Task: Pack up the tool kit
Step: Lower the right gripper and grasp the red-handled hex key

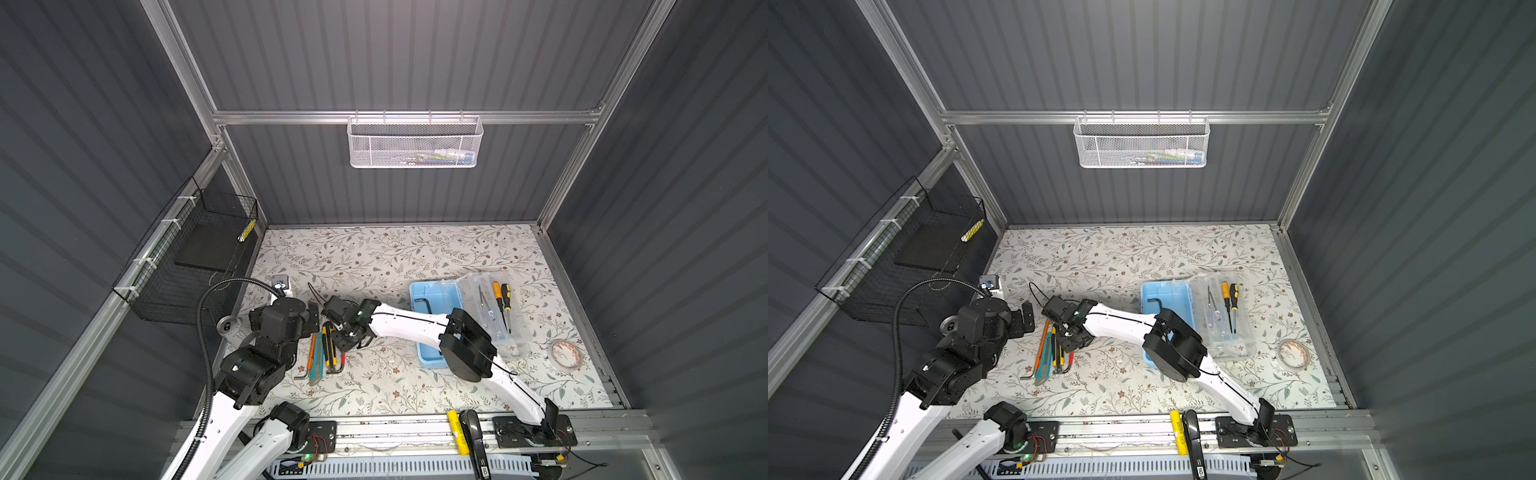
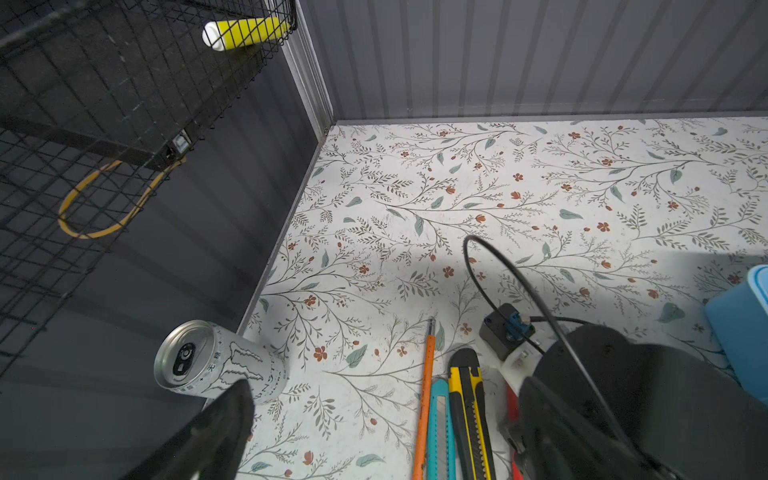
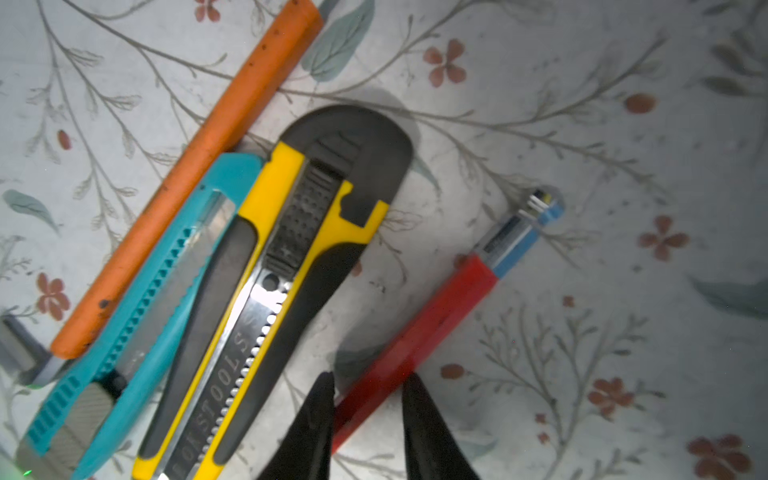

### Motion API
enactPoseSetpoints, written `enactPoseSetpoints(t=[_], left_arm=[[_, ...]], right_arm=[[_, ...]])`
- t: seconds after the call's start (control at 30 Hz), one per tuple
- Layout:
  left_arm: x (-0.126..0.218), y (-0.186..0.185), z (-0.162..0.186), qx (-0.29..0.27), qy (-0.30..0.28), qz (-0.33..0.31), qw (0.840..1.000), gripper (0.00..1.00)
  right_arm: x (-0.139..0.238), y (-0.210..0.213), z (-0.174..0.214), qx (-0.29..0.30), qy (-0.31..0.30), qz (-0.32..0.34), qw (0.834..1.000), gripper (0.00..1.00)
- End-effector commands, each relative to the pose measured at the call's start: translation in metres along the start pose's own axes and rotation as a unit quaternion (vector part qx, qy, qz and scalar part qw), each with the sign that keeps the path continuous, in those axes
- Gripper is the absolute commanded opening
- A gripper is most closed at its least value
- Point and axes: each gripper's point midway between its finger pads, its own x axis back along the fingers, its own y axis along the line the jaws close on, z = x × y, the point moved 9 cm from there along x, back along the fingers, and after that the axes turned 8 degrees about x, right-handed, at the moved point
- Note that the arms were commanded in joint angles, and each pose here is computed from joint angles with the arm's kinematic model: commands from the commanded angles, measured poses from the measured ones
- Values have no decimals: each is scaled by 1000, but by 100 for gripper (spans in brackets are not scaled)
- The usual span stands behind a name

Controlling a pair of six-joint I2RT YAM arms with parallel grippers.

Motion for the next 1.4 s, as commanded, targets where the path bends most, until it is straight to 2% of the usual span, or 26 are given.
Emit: enactPoseSetpoints(t=[0.0,0.2,0.37,0.57,0.73,0.83,0.9,1.17,1.37], left_arm=[[3,4,-1,2,-1,-10,1000,99],[3,4,-2,1,-1,-9,1000,100],[5,6,-2,5,-5,-10,1000,100],[5,6,-2,5,-4,-9,1000,99],[5,6,-2,6,-6,-6,1000,99],[7,6,-2,7,-7,-3,1000,99],[8,7,-2,9,-11,1,1000,99],[8,6,-2,8,-10,3,1000,99],[7,5,-1,5,-9,10,1000,100]], right_arm=[[-11,-29,33,33,78,92,992,26],[-8,-36,33,1,60,45,997,28],[-16,-31,35,-14,86,27,996,36],[-20,-27,48,-16,118,24,993,37],[-21,-27,54,-13,124,41,991,31],[-22,-28,53,-15,124,44,991,23],[-21,-29,52,-18,121,47,991,4],[-14,-35,47,-28,113,41,992,0],[9,-43,38,-44,93,6,995,0]])
